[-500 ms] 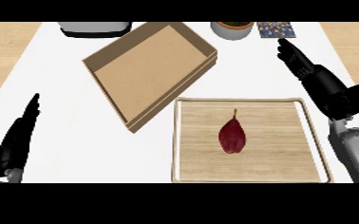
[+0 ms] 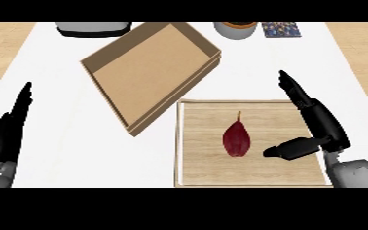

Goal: Pick the pear from the tray and place it in the cardboard box

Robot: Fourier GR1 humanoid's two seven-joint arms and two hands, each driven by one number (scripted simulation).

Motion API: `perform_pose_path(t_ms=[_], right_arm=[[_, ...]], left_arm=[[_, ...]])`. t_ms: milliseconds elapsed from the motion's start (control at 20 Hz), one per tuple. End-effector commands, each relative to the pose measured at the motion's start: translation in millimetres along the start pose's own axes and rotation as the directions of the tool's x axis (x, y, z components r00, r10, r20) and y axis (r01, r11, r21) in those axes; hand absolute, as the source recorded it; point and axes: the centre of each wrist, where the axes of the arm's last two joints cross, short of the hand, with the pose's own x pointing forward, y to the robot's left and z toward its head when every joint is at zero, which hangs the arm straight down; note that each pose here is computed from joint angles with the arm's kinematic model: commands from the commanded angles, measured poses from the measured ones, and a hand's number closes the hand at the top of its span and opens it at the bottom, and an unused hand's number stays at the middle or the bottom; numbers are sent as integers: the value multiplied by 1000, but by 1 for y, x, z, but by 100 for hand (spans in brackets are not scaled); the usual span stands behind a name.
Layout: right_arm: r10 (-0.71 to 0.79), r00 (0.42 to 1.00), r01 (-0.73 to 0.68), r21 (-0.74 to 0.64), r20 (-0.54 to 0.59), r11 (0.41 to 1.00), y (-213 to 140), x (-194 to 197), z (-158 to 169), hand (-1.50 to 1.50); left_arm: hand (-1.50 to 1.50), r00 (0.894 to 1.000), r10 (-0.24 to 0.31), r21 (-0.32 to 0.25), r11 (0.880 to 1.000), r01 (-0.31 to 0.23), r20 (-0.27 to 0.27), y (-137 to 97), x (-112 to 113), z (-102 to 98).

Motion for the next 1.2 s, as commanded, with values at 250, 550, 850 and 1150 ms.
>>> perform_pose_path(t_ms=[250,550,850,1150], right_arm=[[-377,901,411,-144,214,900,42,-95,67,-150],[-41,990,52,-77,135,996,-19,-112,66,-150],[210,976,-217,183,54,959,-34,-77,23,-150],[373,928,-335,408,-14,849,-40,-41,-7,-150]], left_arm=[[0,999,23,-22,999,-23,27,-10,3,-6],[0,1000,21,-34,999,-20,18,-25,8,-10],[0,1000,0,-38,999,1,20,-12,6,-18],[0,1000,14,-26,1000,-14,24,-20,5,-11]])
